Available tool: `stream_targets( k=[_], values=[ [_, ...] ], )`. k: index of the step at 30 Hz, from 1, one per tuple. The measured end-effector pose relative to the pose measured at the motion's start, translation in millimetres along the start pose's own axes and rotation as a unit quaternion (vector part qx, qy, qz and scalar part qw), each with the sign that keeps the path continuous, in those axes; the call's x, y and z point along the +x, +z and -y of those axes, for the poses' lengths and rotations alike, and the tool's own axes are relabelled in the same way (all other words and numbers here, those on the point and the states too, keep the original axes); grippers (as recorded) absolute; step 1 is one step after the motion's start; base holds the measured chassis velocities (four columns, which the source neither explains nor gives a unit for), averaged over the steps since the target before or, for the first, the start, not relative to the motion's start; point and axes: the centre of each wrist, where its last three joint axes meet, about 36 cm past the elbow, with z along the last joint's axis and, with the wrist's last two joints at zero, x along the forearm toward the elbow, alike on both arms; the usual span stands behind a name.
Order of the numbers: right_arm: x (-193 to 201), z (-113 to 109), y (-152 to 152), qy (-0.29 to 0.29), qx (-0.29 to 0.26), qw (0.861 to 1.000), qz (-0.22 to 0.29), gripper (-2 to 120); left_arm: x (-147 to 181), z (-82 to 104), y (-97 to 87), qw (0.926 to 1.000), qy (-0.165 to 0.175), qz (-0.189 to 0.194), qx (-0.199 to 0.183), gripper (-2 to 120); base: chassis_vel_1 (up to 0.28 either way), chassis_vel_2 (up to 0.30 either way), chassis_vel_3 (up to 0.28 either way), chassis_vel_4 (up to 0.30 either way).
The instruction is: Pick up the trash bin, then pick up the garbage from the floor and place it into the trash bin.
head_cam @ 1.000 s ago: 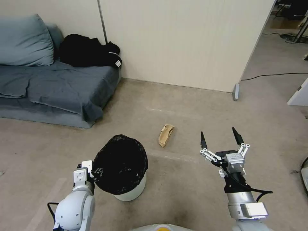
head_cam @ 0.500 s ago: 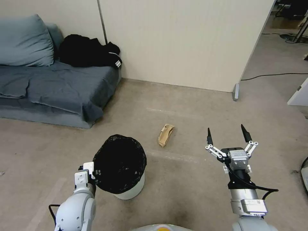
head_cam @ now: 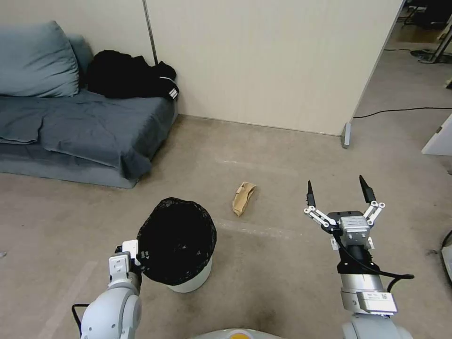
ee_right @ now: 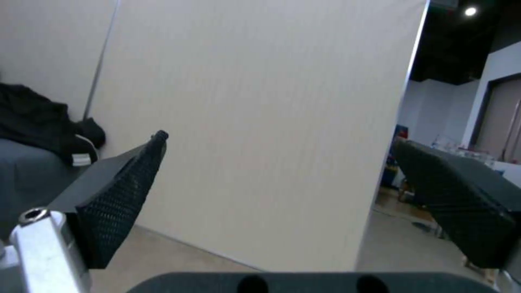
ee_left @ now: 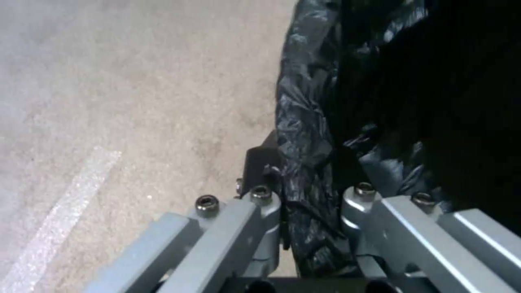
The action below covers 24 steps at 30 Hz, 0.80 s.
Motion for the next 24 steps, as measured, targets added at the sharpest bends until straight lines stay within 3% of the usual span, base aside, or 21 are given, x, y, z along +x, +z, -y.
stream_targets(
  k=[4, 11, 19, 24],
  values=[
    [-1, -3, 6, -0.001, -0.026, 1.000, 0.004, 100, 29, -1.2, -15.2, 0.9992, 0.004, 0.037, -0.012, 3, 0.000, 0.000, 0.000, 0.000],
    [2, -7, 14, -0.005, -0.033, 0.999, 0.002, 100, 70, -1.8, -26.5, 0.9957, 0.005, 0.088, -0.031, 3, 0.000, 0.000, 0.000, 0.000],
    [4, -9, 18, -0.007, -0.037, 0.999, 0.000, 100, 104, 4.8, -28.1, 0.9922, 0.008, 0.118, -0.040, 3, 0.000, 0.000, 0.000, 0.000],
    [2, -9, 20, -0.006, -0.045, 0.999, 0.000, 100, 108, 6.7, -28.4, 0.9917, 0.009, 0.123, -0.035, 3, 0.000, 0.000, 0.000, 0.000]
  ],
)
